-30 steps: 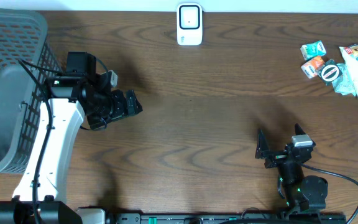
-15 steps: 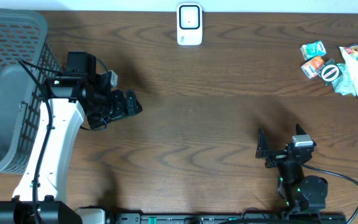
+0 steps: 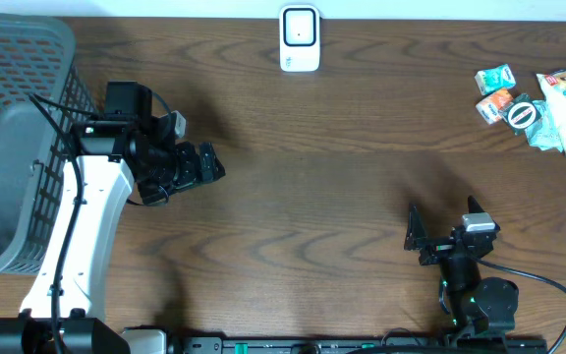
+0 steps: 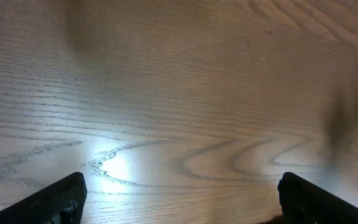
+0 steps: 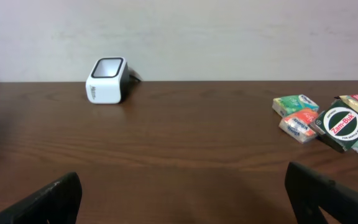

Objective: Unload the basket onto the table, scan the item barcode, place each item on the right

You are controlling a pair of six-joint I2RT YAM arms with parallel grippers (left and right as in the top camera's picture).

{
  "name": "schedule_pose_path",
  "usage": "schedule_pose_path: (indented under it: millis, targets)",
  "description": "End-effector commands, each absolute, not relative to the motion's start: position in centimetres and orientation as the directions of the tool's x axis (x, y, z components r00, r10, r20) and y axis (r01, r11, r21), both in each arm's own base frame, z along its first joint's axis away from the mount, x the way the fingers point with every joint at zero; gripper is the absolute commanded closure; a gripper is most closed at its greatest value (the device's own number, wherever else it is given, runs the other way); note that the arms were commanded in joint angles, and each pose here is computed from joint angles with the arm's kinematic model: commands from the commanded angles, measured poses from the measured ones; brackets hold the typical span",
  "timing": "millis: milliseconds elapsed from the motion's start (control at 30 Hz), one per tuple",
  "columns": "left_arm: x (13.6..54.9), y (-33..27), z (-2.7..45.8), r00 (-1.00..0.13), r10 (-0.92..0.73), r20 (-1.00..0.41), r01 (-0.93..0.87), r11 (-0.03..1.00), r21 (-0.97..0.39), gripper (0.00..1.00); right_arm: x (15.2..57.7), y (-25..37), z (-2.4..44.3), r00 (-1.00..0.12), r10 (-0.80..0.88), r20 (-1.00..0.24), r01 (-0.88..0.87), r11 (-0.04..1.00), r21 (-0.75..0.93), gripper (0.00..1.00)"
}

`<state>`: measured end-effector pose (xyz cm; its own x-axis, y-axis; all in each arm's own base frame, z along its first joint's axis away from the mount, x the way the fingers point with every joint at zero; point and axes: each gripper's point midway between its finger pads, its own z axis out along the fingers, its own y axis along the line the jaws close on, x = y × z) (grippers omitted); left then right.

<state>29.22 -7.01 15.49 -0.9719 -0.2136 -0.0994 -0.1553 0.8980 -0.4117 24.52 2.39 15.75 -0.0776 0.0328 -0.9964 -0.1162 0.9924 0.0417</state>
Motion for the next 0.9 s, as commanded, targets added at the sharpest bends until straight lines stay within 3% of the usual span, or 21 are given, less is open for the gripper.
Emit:
schedule_pose_path:
  millis: [0, 867]
  targets:
    - [29.13, -7.16, 15.26, -0.976, -0.199, -0.093, -0.144, 0.899, -0.413, 0.02, 24.50, 2.33, 15.59, -0.080, 0.017, -0.997, -0.111, 0.993, 0.026, 0.01]
    - [29.13, -7.16, 15.26, -0.976, -0.199, -0.093, -0.144, 0.899, -0.413, 0.02, 24.50, 2.36, 15.73, -0.074, 0.017, -0.997, -0.113, 0.993, 0.025, 0.01]
